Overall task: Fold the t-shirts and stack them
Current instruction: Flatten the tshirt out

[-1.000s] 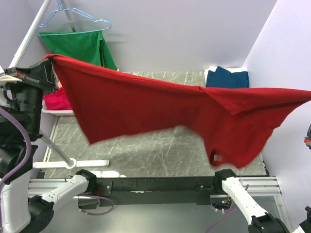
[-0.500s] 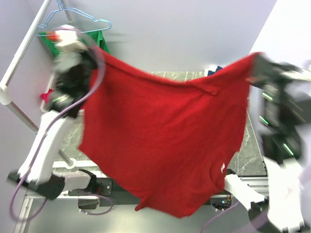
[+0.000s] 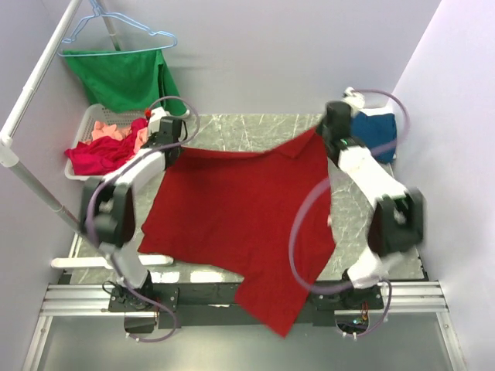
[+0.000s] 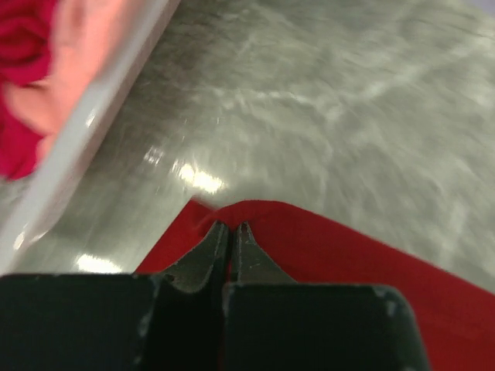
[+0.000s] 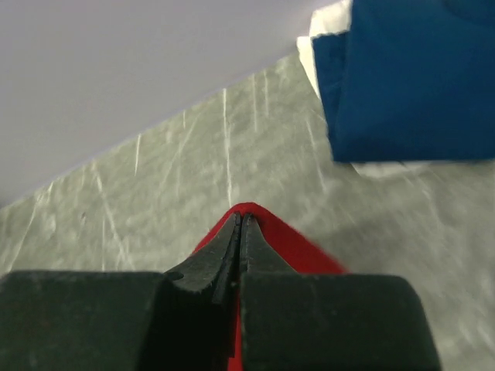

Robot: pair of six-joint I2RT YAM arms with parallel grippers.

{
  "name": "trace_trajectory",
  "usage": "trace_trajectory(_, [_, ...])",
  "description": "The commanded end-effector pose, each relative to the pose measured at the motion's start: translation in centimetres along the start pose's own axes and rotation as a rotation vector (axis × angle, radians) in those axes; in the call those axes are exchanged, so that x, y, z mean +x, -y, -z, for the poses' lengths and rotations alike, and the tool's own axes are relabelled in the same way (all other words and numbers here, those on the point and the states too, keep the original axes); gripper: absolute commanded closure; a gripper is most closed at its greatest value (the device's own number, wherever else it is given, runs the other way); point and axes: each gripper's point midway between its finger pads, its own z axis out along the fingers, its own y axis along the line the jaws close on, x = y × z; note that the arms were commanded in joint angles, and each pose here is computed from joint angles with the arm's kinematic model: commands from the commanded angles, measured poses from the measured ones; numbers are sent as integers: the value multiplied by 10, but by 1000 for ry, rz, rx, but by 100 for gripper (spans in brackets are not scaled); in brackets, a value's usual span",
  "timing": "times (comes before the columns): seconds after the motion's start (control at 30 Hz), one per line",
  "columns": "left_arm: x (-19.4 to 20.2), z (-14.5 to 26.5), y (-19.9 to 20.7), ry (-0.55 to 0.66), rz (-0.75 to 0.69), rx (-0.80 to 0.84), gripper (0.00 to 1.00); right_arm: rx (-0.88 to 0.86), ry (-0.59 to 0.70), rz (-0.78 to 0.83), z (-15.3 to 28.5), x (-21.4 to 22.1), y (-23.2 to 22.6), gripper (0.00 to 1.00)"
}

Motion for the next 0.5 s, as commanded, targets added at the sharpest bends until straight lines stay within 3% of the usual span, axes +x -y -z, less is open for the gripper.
trace_trajectory(0.0, [-3,-74,10,-6,107,-25,99,1,130,-84,-71,-28,-30,100])
trace_trajectory(0.03, [-24,-84,20,13,123,-2,99,-1,139,-96,-81,-40,-40,100])
trace_trajectory(0.07, [-5,-108,20,-39,106,-17,99,20,104,-82,-104,-20,-38,100])
trace_trajectory(0.13, [-25,-126,33,-12,121,8,95,40,118,-91,-118,-33,-46,100])
trace_trajectory(0.17, [-14,-141,34,-32,117,4,66,64,85,-80,-136,-17,-42,92])
trace_trajectory(0.2, [-19,-147,36,-19,128,10,51,70,83,-75,-142,-20,-44,69])
trace_trajectory(0.27, [-40,-158,41,20,163,32,18,62,101,-65,-150,-35,-53,45])
trace_trajectory(0.33, [-63,-160,41,81,171,33,11,50,138,-60,-149,-54,-59,27])
trace_trajectory(0.47, [-100,-144,45,164,173,58,1,-7,167,-87,-136,-85,-63,23])
